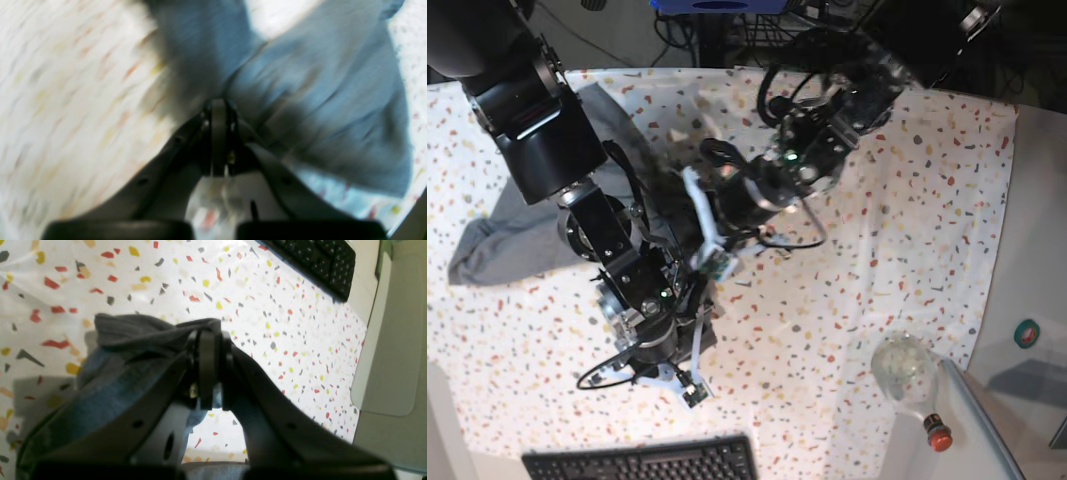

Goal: Layout the t-shirt on the table in an organized manner, then fold the t-shirt properly
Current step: 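Pass the shirt edge to the left gripper and stretch it between grippers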

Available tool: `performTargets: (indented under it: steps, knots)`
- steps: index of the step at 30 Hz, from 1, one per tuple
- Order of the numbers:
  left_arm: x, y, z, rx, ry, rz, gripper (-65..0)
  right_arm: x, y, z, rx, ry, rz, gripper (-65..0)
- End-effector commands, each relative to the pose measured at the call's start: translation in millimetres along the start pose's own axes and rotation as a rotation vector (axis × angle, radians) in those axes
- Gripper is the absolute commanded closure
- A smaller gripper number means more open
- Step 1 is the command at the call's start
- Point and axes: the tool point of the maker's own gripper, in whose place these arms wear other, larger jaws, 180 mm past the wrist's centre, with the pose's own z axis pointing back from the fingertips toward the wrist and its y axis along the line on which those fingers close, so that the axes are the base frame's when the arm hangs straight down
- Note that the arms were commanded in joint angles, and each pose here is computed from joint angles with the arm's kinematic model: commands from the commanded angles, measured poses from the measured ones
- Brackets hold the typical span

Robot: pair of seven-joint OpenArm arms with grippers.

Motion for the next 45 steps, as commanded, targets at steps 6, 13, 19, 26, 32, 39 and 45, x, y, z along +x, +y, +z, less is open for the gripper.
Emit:
performTargets:
  steps: [6,13,19,26,32,39,45]
  knots:
    - [-3,-65,-71,-0.121,0.061,-0.098,0.0,22,-42,0,-0.081,-0.067,0.023,0.0]
    - [-67,-56,-83,-0.104,0.157,-0.158,0.0,11,-94,-2,-0.172,-0.048,0.059,0.0]
    - [-104,37,-57,0.048,0.229,-0.143,0.0,-9,-129,-1,-0.234,0.005,0.085,0.0]
    - [-57,165,-5,0.303,0.100,-0.033,0.0,-25,-148,0,-0.266,0.063,0.062,0.0]
    - [4,204,21,0.388,0.052,0.015,0.0,-50,-144,3,-0.263,0.180,0.046,0.0]
    - [-13,185,61,0.394,0.033,0.082,0.0,-82,-166,6,-0.295,0.246,-0.069,0.0]
    - [-74,215,119,0.528,0.092,0.205,0.0,-122,-198,15,-0.347,0.322,-0.260,0.0]
